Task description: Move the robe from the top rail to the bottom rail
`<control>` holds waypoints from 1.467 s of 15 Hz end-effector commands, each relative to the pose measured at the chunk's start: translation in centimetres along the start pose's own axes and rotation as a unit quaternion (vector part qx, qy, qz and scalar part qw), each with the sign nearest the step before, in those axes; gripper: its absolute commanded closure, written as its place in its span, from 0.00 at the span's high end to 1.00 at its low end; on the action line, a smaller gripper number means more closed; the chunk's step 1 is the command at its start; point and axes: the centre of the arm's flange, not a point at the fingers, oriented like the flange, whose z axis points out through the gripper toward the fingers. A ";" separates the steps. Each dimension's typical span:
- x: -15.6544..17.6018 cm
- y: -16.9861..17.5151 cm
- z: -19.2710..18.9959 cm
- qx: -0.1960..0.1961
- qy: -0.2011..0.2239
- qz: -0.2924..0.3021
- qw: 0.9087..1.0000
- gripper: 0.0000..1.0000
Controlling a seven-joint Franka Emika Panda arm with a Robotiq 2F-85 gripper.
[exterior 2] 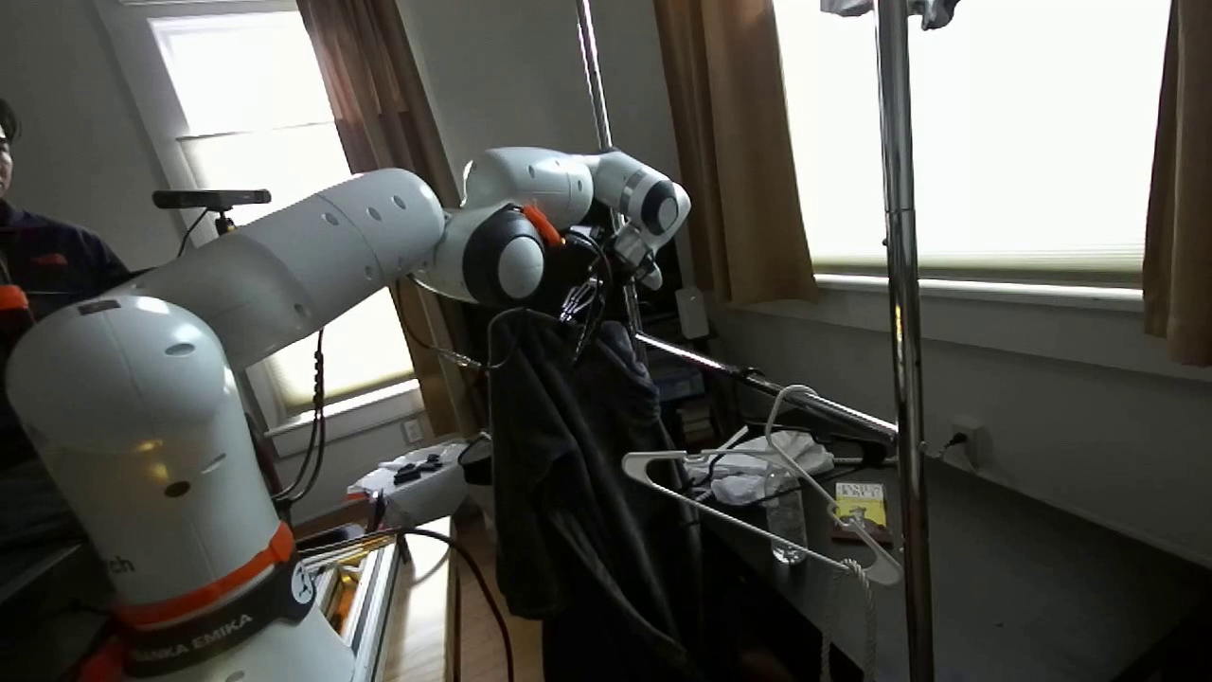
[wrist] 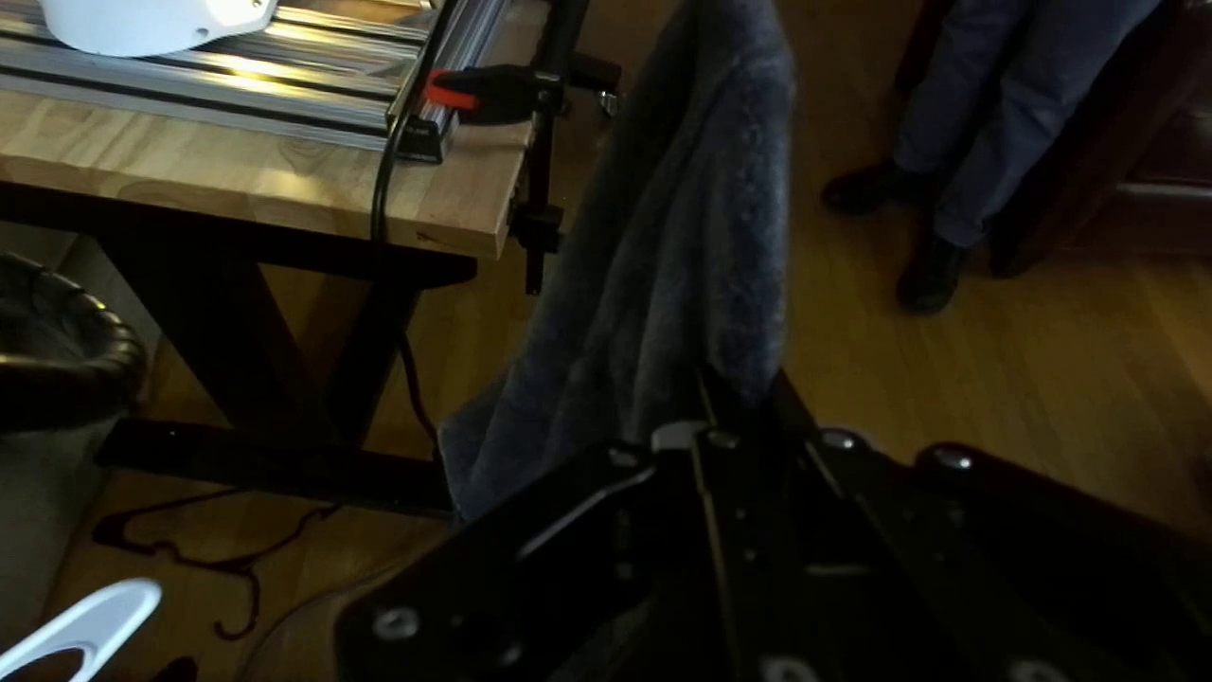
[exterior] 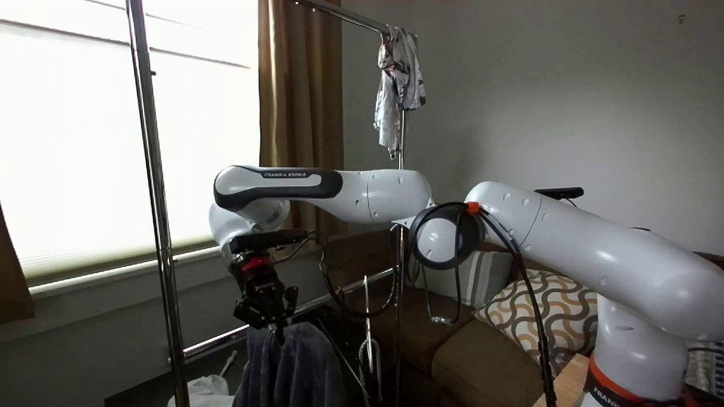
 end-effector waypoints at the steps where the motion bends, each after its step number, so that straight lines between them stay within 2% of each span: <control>1: 0.9 -2.4 -2.9 0.039 0.020 0.005 0.999 0.02; 6: 2.2 -3.4 -5.5 0.063 0.055 0.032 0.996 0.02; 16: 4.6 -2.5 -7.7 0.060 0.044 0.066 0.995 0.02; 17: 4.5 -2.5 -7.9 0.061 0.045 0.068 0.995 0.34; 19: 4.2 -2.5 -8.1 0.064 0.048 0.070 0.994 0.42; 22: 3.5 -2.0 -8.5 0.074 0.055 0.068 0.993 0.64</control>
